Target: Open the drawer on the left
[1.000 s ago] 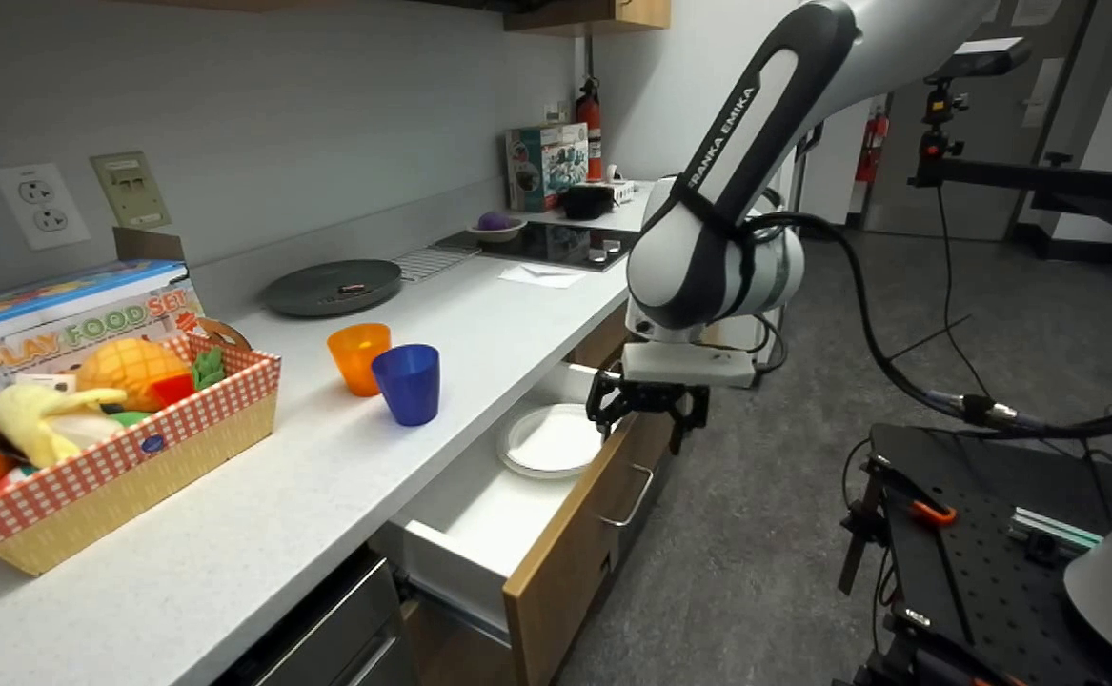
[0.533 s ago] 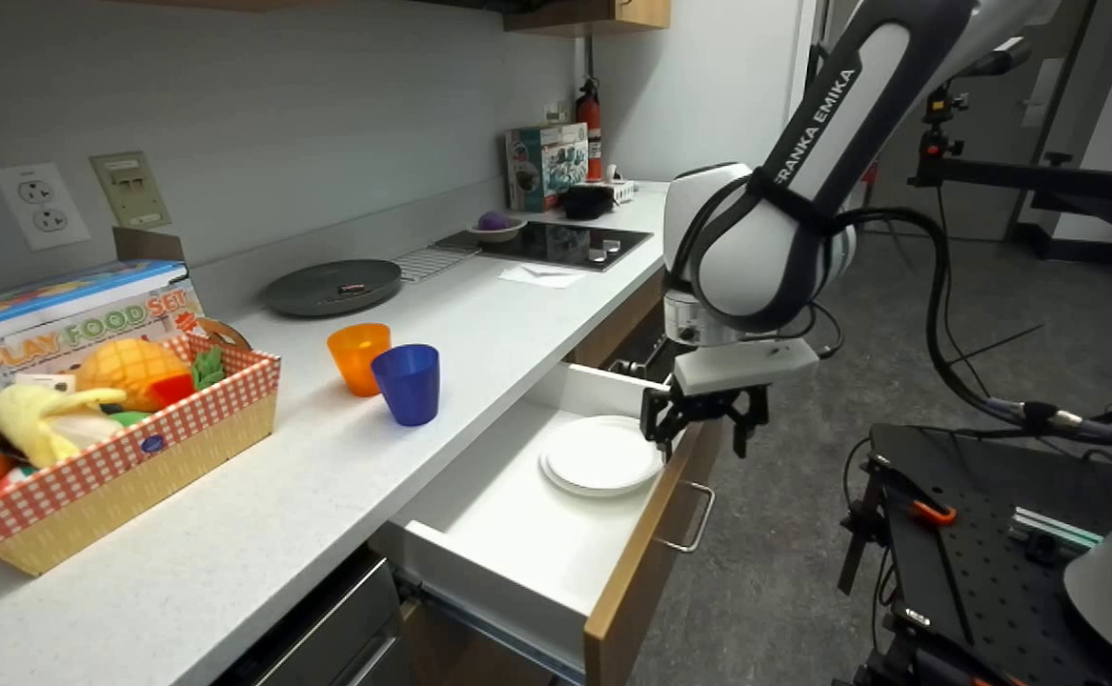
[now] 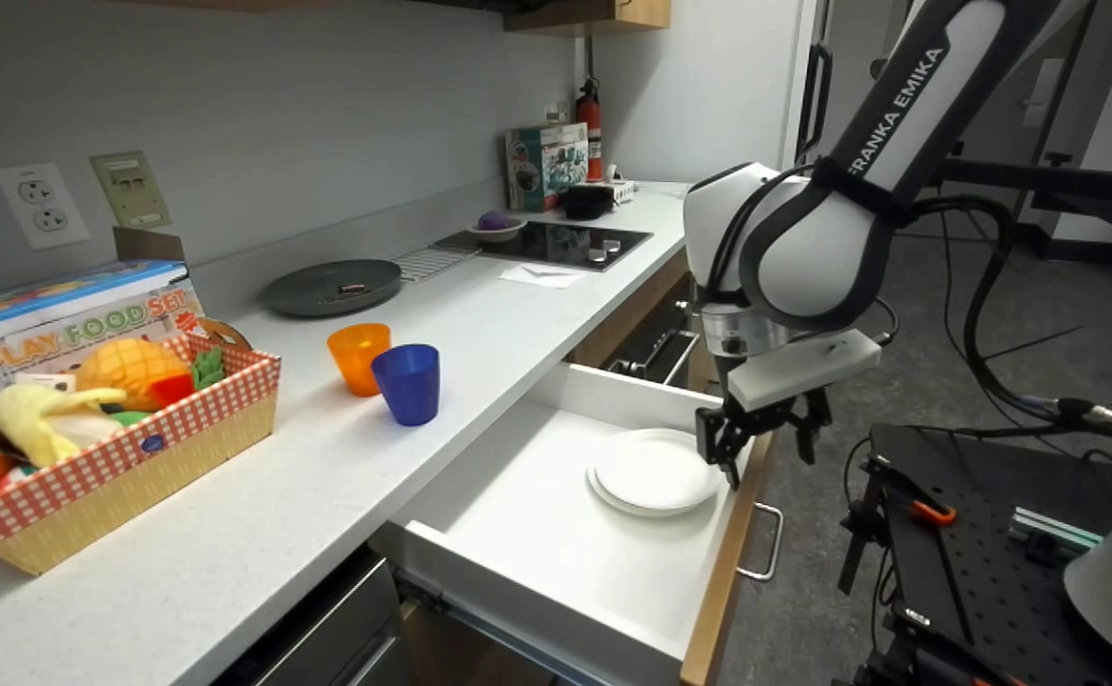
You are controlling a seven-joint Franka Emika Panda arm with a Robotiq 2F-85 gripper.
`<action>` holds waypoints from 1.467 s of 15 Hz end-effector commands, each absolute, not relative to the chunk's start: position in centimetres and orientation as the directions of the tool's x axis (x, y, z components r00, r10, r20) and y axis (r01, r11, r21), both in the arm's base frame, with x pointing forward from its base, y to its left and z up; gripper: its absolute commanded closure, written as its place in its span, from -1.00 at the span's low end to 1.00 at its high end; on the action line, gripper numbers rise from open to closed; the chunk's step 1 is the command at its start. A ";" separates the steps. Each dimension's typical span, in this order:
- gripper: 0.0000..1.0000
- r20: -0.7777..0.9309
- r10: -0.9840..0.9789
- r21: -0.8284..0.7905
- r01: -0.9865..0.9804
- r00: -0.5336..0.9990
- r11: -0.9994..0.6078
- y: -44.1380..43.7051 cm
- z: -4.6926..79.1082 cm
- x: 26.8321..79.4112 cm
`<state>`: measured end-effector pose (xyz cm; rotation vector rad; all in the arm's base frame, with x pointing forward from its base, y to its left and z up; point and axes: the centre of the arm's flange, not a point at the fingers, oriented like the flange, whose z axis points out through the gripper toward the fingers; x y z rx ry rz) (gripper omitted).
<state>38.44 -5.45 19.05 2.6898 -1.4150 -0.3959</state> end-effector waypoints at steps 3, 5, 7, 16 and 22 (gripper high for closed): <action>-1.00 -0.182 -0.815 0.260 -0.773 0.550 -0.579 -4.9 21.1 35.1; -1.00 -0.160 -0.815 0.268 -0.770 0.557 -0.579 -4.9 21.8 34.8; -1.00 -0.107 -0.819 0.276 -0.774 0.564 -0.570 -5.0 22.7 34.7; -1.00 0.125 -0.778 0.208 -0.783 0.615 -0.586 -4.5 28.9 34.9; -1.00 0.206 -0.738 0.051 -0.760 0.643 -0.648 -3.7 33.0 35.3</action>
